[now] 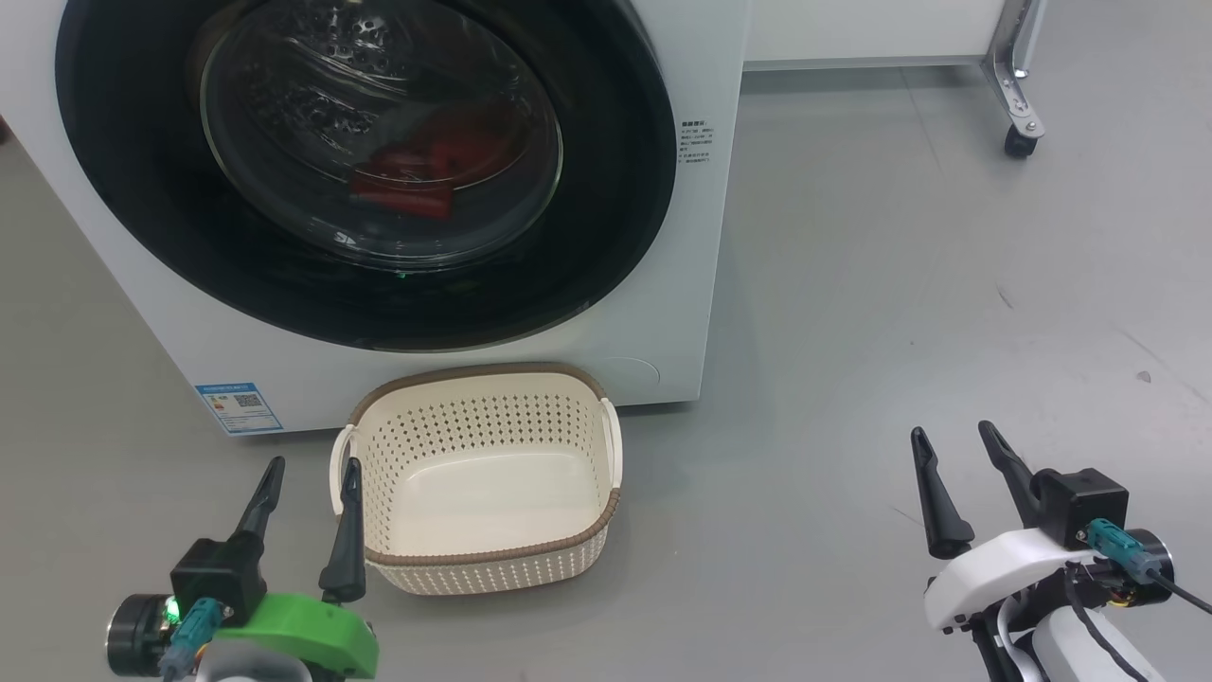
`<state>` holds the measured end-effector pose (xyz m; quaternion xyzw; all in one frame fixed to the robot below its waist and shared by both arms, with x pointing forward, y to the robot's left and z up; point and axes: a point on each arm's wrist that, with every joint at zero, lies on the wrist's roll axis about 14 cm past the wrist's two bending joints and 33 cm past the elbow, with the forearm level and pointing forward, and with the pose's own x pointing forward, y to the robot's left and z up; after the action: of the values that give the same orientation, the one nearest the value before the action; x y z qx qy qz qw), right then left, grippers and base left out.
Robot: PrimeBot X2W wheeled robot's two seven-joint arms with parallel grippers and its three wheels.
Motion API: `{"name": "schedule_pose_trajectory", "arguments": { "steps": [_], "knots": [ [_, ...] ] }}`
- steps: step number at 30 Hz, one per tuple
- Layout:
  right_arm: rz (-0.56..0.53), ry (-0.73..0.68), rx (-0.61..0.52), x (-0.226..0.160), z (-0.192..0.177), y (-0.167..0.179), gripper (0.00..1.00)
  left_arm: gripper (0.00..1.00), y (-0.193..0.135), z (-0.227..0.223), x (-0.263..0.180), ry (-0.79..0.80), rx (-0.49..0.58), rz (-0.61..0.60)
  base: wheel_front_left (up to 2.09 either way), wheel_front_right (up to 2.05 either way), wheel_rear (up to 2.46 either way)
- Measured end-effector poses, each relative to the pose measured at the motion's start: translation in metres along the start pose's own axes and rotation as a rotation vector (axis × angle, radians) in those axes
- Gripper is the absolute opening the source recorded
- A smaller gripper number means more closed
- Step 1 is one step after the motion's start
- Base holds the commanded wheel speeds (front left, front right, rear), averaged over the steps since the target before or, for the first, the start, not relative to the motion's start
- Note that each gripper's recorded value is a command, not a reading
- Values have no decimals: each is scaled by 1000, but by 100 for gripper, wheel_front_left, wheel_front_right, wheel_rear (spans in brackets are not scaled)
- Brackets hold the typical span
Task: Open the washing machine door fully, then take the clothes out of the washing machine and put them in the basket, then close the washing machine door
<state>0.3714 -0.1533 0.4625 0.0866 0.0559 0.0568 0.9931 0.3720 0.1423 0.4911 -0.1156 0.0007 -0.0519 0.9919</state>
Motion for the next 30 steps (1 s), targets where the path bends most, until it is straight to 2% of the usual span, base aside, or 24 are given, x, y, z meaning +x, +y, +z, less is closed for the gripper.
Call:
{"name": "schedule_pose_trajectory", "arguments": {
  "steps": [30],
  "knots": [
    [-22,-3,8,1,-1,-1,100,100,3,-9,0,24,-5,20,0,0,0]
  ]
}}
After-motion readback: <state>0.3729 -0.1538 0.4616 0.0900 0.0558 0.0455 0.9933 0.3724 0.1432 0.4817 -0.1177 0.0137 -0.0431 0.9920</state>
